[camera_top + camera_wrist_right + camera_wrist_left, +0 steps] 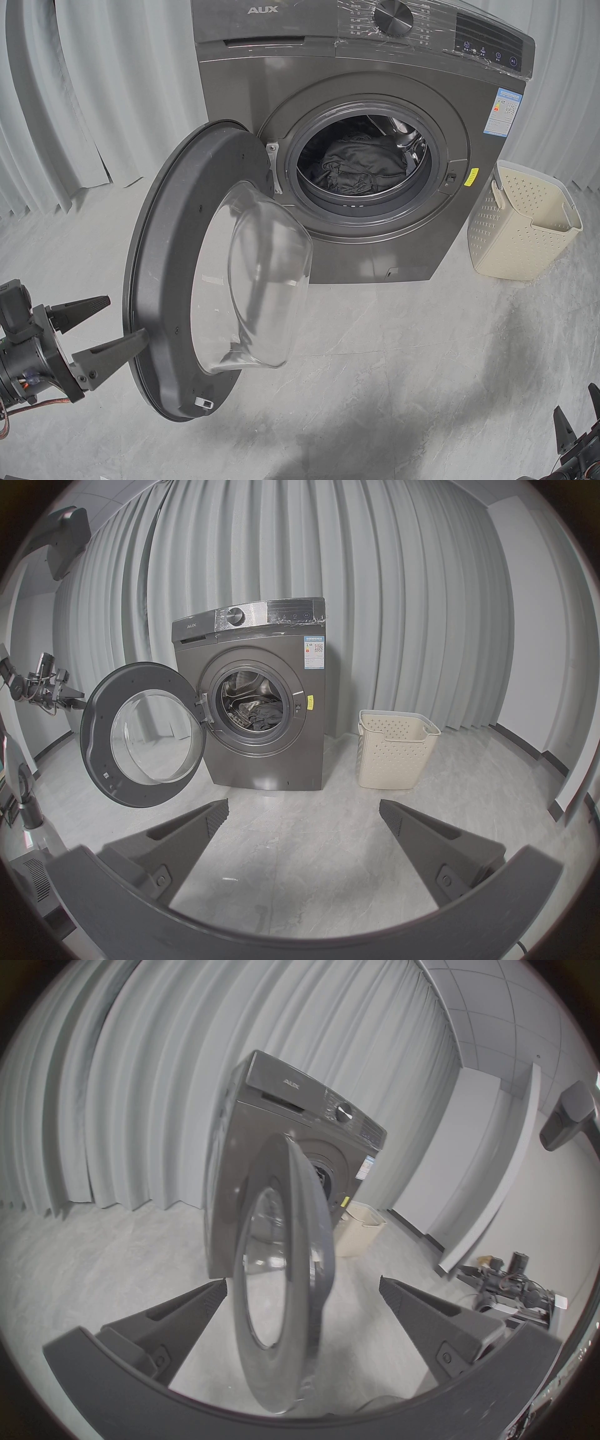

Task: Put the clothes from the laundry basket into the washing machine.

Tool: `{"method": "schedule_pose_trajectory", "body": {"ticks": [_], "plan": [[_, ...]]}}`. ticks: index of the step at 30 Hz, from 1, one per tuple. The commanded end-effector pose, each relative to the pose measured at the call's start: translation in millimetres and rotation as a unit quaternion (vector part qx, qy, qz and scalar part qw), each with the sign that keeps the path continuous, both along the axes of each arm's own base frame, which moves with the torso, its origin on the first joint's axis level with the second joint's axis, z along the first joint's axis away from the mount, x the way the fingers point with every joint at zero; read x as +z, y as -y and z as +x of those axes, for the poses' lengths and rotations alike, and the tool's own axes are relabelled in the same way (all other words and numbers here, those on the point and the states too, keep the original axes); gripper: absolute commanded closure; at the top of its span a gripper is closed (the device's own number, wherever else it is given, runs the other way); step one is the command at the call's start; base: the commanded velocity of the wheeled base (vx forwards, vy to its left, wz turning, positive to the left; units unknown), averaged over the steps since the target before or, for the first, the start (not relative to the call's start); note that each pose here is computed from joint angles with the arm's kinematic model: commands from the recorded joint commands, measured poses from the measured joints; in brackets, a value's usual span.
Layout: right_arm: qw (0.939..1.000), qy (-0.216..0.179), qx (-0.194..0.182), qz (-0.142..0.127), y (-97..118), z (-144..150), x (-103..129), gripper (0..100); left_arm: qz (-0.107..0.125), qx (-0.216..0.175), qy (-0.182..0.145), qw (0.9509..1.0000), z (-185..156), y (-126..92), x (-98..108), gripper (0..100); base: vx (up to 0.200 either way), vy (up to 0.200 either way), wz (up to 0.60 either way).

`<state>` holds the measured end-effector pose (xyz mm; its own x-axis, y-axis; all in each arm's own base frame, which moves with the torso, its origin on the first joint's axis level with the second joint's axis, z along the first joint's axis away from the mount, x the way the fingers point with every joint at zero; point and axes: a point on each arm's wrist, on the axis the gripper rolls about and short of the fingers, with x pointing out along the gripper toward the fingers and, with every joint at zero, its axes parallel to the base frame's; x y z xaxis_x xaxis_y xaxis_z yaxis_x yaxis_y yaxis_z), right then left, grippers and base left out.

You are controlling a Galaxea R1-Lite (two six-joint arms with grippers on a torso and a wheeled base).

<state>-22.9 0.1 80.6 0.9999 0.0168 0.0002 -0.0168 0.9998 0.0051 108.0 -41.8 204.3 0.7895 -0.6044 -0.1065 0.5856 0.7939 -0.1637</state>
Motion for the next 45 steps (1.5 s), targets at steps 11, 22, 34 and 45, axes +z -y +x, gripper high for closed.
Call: {"method": "schedule_pose_trajectory", "body": {"ticks": [11, 22, 34, 45], "plan": [[1.0, -0.002, 0.001, 0.0, 0, 0, -5, 0, 0.001, 0.171, 0.014, 0.9851, -4, -33, -2, 0, 0.0, 0.0, 0.0], [1.0, -0.002, 0.001, -0.001, 0, 0, -5, 0, 0.047, 0.034, -0.057, 0.9967, 42, 10, -18, 0, 0.0, 0.0, 0.0], [1.0, -0.001, 0.0, 0.001, 0, 0, -5, 0, 0.042, -0.05, -0.045, 0.9969, 89, 75, -8, 0, 0.0, 0.0, 0.0], [1.0, -0.001, 0.0, 0.004, 0, 0, -5, 0, -0.011, -0.066, -0.02, 0.9976, 142, 138, 0, 0, 0.0, 0.0, 0.0]]}}
